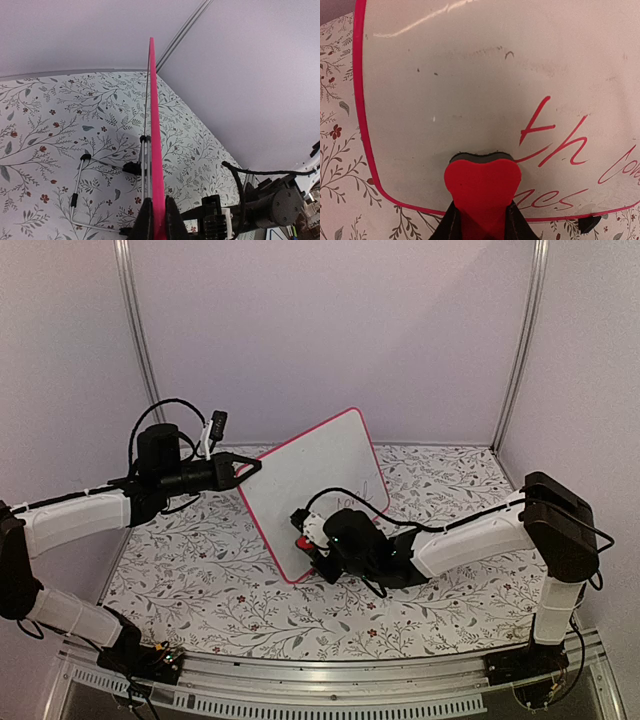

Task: Erase the whiteboard
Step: Erase the whiteboard at the center of the board.

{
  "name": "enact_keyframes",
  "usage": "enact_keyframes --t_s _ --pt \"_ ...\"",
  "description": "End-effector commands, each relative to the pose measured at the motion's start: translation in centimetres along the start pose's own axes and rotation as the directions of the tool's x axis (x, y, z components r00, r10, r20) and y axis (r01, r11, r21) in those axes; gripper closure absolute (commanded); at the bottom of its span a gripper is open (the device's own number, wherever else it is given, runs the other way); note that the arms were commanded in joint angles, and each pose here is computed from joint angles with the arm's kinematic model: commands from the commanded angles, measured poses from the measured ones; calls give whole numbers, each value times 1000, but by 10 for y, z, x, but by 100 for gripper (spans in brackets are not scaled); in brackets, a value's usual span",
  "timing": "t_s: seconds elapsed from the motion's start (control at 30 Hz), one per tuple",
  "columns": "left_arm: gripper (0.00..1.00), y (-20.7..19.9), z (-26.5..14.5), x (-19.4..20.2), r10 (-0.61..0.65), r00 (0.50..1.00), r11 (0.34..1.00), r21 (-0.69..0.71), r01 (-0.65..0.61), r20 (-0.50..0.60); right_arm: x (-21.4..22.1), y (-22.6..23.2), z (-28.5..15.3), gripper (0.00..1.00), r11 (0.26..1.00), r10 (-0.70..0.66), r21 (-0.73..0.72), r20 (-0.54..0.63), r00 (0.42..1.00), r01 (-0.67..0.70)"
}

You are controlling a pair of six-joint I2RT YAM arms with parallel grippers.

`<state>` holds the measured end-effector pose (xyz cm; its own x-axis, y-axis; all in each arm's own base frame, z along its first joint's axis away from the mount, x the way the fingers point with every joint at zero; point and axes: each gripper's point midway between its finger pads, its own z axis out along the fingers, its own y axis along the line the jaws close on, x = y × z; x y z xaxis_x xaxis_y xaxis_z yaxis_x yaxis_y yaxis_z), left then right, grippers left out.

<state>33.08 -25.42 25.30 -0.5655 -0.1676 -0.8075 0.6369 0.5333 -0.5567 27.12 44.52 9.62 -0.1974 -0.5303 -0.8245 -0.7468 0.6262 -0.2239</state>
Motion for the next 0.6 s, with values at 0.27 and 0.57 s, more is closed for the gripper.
enact_keyframes --t_s 0.27,0.57 --pt "100 -35 -3 1 -10 1000 990 143 14 -22 20 -27 -1 76 996 76 51 -34 997 -74" --pt "100 -35 -3 1 -9 1000 990 140 12 -21 -38 -46 1 76 995 48 83 70 996 -54"
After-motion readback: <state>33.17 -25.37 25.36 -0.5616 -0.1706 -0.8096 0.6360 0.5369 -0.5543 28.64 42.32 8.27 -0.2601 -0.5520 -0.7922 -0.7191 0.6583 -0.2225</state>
